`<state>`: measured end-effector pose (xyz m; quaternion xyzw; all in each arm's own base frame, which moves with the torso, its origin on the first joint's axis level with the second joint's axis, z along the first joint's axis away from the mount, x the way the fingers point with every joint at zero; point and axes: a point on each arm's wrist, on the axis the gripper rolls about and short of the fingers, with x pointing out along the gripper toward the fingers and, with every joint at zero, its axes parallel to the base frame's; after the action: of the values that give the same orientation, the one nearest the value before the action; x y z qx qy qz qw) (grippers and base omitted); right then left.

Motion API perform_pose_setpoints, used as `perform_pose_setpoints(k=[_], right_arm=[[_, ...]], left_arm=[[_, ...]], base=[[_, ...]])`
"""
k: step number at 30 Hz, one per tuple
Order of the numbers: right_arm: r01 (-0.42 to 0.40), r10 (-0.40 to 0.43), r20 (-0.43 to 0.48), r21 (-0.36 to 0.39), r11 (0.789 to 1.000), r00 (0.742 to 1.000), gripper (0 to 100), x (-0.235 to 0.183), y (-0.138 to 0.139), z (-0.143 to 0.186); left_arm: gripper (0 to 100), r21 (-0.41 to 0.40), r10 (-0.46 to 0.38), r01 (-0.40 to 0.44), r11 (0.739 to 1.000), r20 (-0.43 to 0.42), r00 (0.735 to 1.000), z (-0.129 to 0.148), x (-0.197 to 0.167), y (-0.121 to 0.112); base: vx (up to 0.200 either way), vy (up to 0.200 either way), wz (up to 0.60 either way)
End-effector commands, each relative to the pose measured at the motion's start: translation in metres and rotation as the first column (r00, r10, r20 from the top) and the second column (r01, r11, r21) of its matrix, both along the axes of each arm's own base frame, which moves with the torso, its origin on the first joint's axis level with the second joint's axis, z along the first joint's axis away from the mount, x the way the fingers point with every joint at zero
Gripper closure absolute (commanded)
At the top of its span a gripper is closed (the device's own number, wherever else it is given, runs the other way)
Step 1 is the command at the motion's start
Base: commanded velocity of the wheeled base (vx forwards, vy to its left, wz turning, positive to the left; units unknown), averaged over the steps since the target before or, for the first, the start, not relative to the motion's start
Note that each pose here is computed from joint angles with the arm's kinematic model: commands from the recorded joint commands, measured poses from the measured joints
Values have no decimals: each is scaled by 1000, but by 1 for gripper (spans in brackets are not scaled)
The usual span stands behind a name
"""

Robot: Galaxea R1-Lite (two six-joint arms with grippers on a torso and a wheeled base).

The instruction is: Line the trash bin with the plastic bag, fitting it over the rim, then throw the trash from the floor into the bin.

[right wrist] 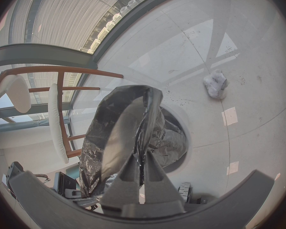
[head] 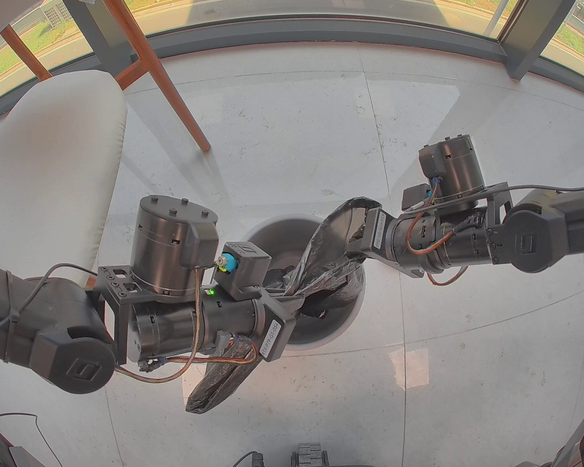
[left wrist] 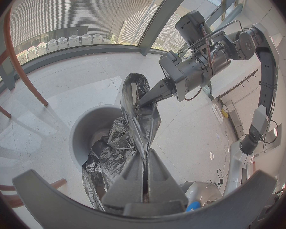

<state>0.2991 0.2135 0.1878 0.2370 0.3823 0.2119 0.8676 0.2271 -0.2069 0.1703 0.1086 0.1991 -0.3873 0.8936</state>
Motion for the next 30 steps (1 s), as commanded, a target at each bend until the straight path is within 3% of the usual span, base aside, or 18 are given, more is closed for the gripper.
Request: perform_pose_setpoints(k=[1,10,16,23,30], right_arm=[[-16,16,2,2,1000,1000,100,5,10,-3],[-20,18,68,30,999,998,100,28,29,6],[-75,80,151,-39,996,985,100,40,34,5],[-120,119,224,-9,993,967,100,39,57,14],[-130,124,252,4,992,960,100,40,60,22]], left_arm=[[100,-2,5,-5,1000,0,1000,1,0,1],[100,-1,94,-94,996,8,996,2,10,12],[100,-13,129,-129,992,18,991,7,20,15],[100,-17,173,-172,985,23,985,7,39,19],[100,-13,207,-207,978,26,978,7,45,27]], base=[[0,0,0],[0,0,0],[0,0,0],[0,0,0],[0,0,0]])
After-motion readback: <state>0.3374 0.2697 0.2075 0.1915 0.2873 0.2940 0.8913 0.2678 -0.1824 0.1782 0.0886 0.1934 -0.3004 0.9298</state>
